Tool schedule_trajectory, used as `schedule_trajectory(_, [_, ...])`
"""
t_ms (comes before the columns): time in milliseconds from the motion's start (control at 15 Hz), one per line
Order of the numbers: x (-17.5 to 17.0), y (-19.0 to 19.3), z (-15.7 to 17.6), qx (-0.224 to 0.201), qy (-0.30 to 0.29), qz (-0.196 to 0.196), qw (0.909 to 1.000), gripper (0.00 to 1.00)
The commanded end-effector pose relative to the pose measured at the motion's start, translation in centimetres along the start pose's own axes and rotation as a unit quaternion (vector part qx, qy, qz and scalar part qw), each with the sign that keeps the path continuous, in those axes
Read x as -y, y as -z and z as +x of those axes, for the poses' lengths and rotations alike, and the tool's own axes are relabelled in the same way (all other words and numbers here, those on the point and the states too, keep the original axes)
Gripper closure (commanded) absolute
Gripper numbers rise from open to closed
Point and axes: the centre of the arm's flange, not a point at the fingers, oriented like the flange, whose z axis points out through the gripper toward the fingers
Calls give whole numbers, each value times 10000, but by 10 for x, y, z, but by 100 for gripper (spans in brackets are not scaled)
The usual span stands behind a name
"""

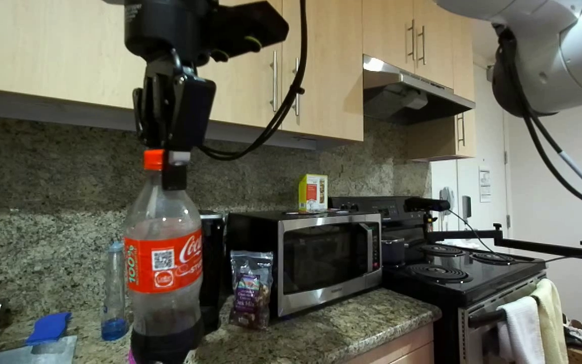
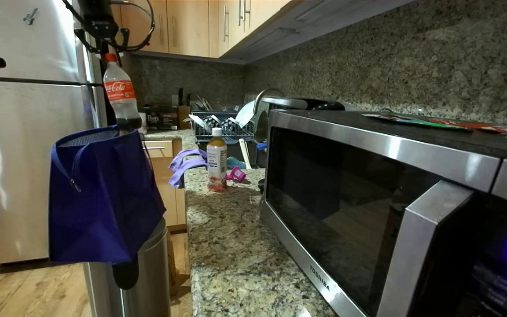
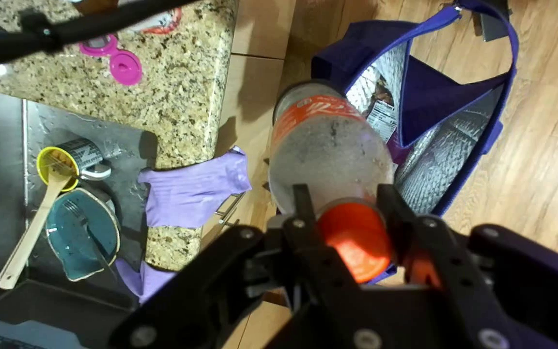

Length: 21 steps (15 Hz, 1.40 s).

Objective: Put the Coca-Cola bottle in the blue bag

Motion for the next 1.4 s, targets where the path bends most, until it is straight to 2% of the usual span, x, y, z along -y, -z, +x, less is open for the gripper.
schedule_trajectory(0, [13, 18, -2, 73, 342, -202, 9992, 88])
schedule_trajectory(533, [18, -1, 11, 182, 781, 257, 9964, 88])
schedule_trajectory(933, [37, -12, 30, 261, 1231, 418, 9912, 88])
schedule_trajectory(1133, [40, -19, 35, 124, 1518, 660, 9861, 88])
schedule_trajectory(1333, [55, -7, 36, 52, 1690, 474, 9845, 88])
